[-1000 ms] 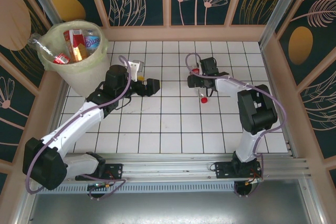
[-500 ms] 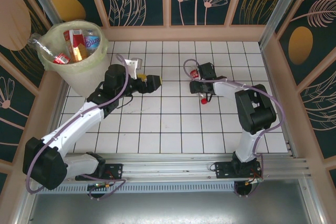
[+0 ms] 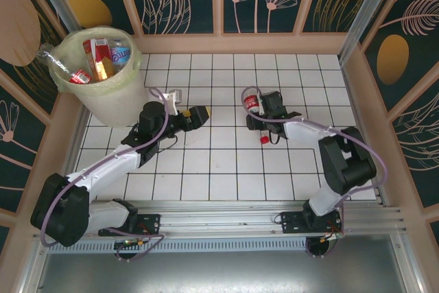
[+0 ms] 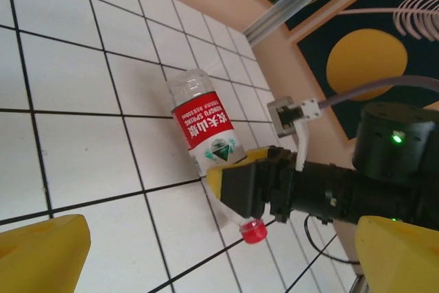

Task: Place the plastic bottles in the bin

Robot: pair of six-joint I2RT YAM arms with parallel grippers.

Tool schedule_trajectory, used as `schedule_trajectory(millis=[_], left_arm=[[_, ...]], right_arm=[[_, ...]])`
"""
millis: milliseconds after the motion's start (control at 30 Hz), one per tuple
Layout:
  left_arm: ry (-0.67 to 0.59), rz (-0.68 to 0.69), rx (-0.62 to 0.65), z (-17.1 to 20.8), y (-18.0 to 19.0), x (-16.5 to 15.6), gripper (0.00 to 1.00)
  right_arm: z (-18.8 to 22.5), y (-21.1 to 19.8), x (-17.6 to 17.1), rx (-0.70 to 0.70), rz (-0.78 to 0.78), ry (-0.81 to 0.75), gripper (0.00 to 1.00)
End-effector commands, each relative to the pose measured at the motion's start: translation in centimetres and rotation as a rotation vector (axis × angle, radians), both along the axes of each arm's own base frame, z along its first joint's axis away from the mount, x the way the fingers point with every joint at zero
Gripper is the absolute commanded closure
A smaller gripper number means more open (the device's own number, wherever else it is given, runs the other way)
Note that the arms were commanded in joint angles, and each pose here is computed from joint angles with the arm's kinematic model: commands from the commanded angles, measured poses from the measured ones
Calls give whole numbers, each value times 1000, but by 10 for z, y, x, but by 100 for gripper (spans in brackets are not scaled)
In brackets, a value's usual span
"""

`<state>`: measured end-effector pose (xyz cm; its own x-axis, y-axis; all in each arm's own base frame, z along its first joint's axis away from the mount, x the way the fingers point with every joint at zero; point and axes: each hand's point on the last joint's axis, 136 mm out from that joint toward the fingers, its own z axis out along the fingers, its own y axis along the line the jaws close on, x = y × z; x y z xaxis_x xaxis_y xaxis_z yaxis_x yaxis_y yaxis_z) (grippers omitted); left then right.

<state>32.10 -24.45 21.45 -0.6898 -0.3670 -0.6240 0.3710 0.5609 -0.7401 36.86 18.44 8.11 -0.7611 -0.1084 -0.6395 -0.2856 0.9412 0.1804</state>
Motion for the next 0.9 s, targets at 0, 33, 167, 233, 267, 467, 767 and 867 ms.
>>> schedule_trajectory(millis=[0, 33, 167, 233, 267, 467, 767, 867], left_arm=[[-33, -28, -105, 20, -9, -1, 1], [-22, -34, -124, 21, -11, -1, 1], [8, -71, -221, 31, -20, 0, 1], [10, -97, -261, 36, -25, 0, 1], [8, -109, -273, 38, -27, -1, 1], [-16, -154, -303, 46, -36, -3, 1], [49, -114, -297, 29, -42, 11, 1], [41, -119, -328, 33, -43, 11, 5]], right_arm=[[52, 32, -13, 201, 102, -92, 42], [61, 38, -19, 240, 131, -102, 42], [98, 55, -44, 389, 245, -144, 41], [111, 64, -56, 459, 307, -146, 41], [117, 68, -62, 489, 335, -145, 41], [138, 91, -89, 620, 492, -121, 41], [139, 115, -107, 693, 611, -74, 41], [133, 125, -114, 680, 640, -46, 41]])
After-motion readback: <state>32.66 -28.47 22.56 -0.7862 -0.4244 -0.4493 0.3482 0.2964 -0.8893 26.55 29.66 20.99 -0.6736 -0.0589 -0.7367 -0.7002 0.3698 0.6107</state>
